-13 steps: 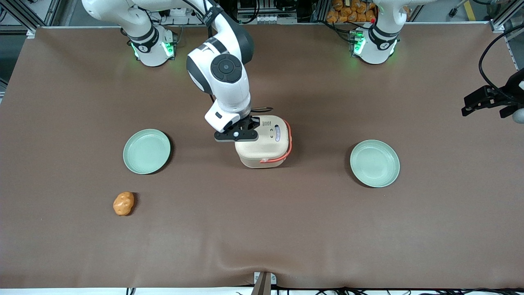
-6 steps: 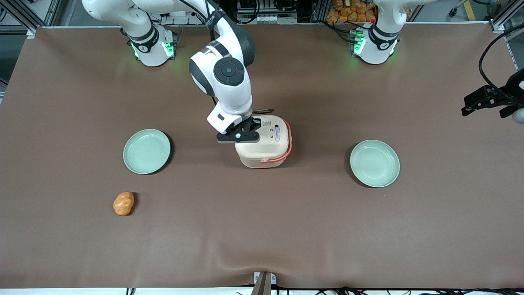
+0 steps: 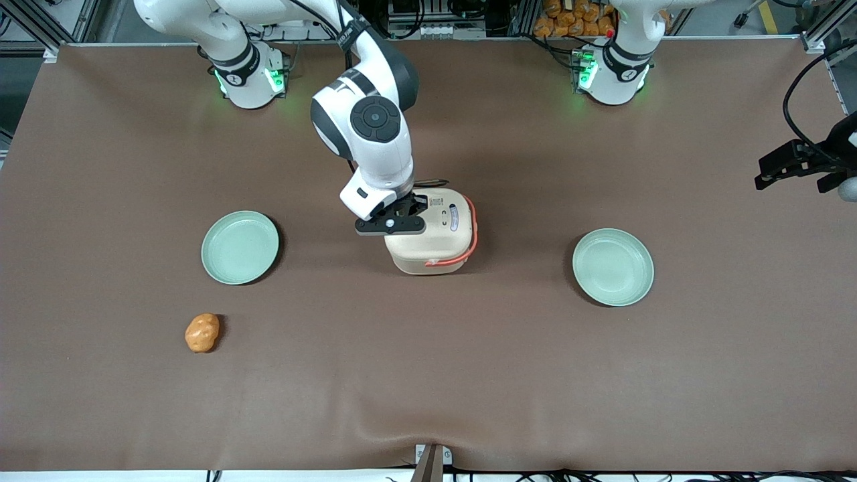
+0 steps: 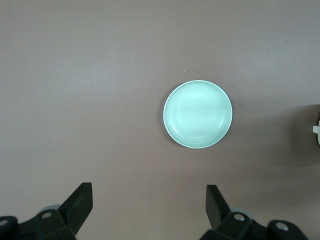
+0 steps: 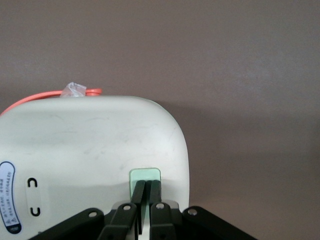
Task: Press rice cooker button with right arm
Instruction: 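Press down on the lid button with the right gripper fingertips, then lift the right gripper away as the cooker lid springs open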
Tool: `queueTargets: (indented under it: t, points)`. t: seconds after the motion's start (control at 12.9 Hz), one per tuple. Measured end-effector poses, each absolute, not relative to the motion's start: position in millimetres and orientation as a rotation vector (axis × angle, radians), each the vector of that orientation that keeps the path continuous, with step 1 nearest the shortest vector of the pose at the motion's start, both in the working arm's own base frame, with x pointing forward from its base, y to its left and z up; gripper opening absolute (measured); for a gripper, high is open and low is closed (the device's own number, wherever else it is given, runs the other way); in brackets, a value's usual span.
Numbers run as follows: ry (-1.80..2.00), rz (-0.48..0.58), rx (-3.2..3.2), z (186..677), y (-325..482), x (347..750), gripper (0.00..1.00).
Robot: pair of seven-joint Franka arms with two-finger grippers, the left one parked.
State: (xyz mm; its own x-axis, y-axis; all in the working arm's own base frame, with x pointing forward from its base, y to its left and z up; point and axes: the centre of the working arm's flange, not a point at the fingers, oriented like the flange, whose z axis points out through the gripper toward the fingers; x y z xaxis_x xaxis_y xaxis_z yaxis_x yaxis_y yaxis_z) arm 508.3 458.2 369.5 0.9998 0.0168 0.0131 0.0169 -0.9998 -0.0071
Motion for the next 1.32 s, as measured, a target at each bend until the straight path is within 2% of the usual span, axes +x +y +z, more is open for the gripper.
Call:
queueTargets:
  t: [0.78,1.01,1.09,1.32]
  points:
    - [-0.023,-0.034,-3.127,365,460,508,0.11]
    - [-0.007,-0.039,-3.124,370,459,508,0.15]
    - [-0.001,-0.044,-3.123,378,456,509,0.21]
    - [0.043,-0.048,-3.124,430,438,516,0.54]
